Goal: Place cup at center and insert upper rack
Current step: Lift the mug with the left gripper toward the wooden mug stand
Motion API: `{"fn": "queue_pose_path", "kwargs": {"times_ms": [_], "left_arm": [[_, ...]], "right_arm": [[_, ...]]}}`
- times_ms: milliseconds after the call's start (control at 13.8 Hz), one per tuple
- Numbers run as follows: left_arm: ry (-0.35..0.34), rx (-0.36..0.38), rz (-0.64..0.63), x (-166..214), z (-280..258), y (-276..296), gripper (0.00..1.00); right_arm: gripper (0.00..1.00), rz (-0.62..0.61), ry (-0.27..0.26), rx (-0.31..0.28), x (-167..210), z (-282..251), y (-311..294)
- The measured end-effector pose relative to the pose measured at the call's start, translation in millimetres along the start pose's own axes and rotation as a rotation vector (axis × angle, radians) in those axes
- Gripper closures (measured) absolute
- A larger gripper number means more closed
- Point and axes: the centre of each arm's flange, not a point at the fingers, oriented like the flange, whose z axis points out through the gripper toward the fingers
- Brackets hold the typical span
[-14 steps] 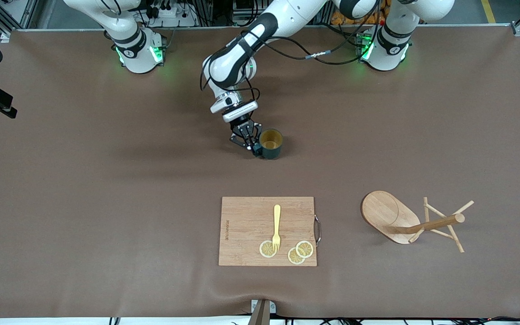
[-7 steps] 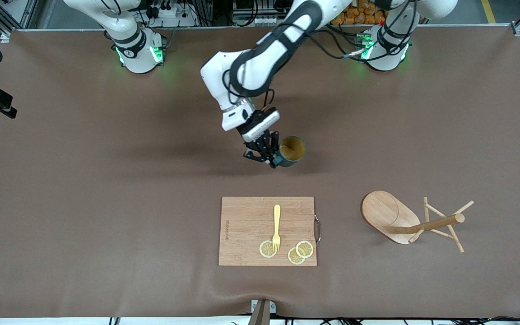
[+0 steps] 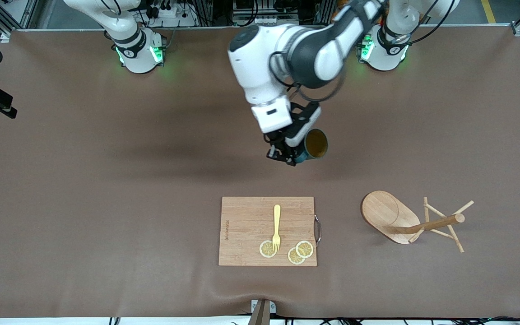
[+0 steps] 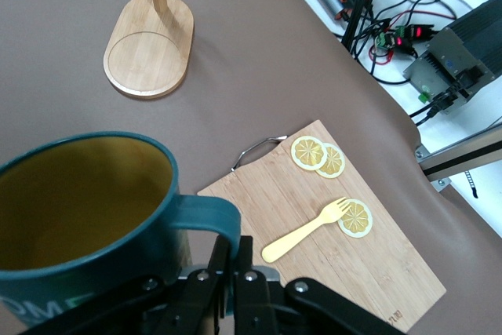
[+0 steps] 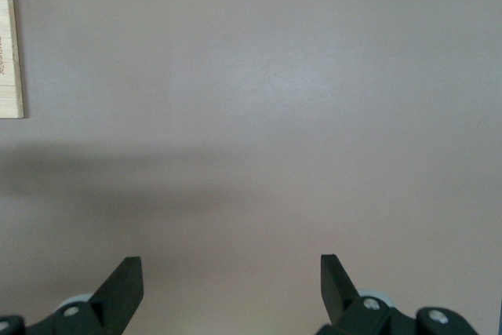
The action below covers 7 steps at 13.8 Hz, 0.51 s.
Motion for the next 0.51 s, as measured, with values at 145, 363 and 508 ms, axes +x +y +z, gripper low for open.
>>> {"fn": "queue_pose_path", "kwargs": {"times_ms": [145,363,508], "left_arm": [[-0.116,0.010,0.003,45.7,-7.0,2.5,0.95],[-0.272,0.011,0.008,121.3,-6.7,0.4,0.95],[-0.347,0.002,0.006,161.9,-1.1,-3.4,0.95]], "right_arm": [[0.00,-0.001,-0.001,0.000,0.2,0.3,-0.5],[0.00,-0.002,-0.003,0.000,1.0,1.5,-1.0],[0.00,-0.002,-0.004,0.000,1.2,1.9,-1.1]]}}
